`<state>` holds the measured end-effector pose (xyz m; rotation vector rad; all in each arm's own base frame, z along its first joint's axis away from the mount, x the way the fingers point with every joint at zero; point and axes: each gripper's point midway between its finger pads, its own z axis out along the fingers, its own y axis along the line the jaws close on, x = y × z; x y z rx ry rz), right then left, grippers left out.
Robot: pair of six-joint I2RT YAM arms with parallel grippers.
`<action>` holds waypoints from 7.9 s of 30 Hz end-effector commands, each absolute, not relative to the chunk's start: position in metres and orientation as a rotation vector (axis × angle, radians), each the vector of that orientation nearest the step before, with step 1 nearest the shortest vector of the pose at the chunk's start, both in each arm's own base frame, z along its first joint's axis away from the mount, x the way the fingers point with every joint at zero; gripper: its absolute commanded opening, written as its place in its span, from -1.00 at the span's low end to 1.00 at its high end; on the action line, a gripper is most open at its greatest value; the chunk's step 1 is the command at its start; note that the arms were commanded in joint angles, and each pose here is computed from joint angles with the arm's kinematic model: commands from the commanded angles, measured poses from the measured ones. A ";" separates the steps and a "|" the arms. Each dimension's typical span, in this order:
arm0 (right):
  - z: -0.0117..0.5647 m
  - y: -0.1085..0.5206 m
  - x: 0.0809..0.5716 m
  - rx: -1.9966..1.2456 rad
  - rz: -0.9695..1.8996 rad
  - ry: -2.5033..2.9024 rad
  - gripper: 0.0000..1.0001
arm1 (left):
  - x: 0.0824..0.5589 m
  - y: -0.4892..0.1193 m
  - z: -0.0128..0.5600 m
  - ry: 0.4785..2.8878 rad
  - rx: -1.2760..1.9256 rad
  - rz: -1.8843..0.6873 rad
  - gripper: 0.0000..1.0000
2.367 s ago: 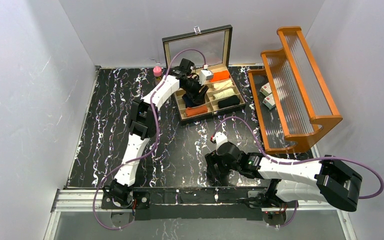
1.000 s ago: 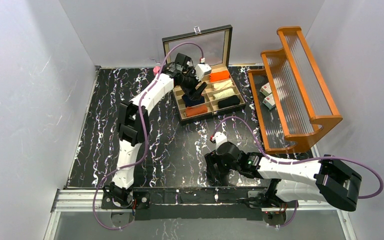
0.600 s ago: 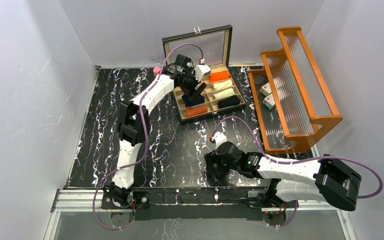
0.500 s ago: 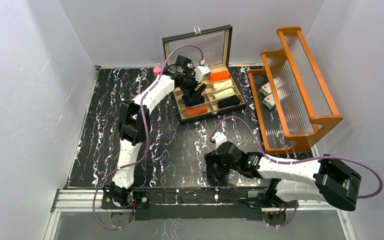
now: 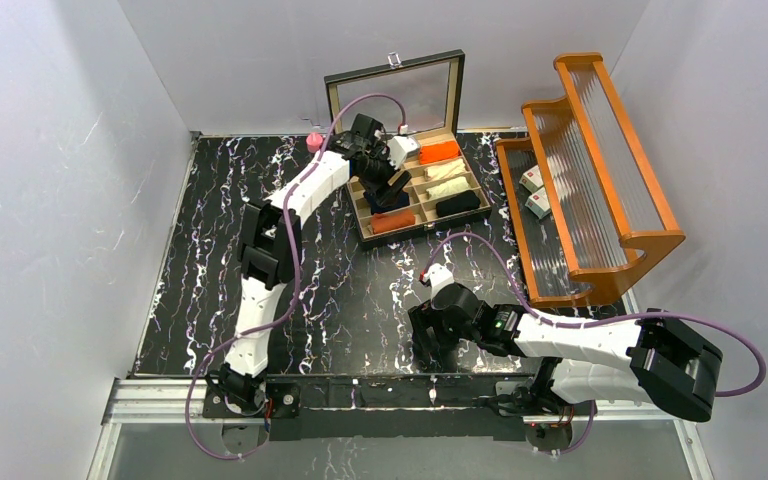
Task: Roll the underwear
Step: Place the underwear in the storage box, then reset both arms
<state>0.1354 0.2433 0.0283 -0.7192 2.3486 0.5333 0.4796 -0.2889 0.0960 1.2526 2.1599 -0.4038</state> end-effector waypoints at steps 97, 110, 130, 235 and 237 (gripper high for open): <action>0.034 0.250 0.143 -0.674 0.541 2.335 0.82 | 0.443 -0.298 0.121 2.207 1.283 -0.587 0.41; 0.037 0.248 0.144 -0.657 0.538 2.327 0.82 | 0.445 -0.312 0.140 2.143 1.237 -0.665 0.50; 0.032 0.249 0.144 -0.677 0.521 2.345 0.82 | 0.453 -0.309 0.061 2.275 1.217 -0.634 0.42; 0.241 0.169 0.348 -0.112 0.453 2.205 0.97 | 0.280 0.041 0.247 2.116 -0.671 0.071 0.96; 0.247 0.176 0.347 -0.139 0.498 2.182 0.97 | 0.281 0.042 0.246 2.117 -0.674 0.077 0.96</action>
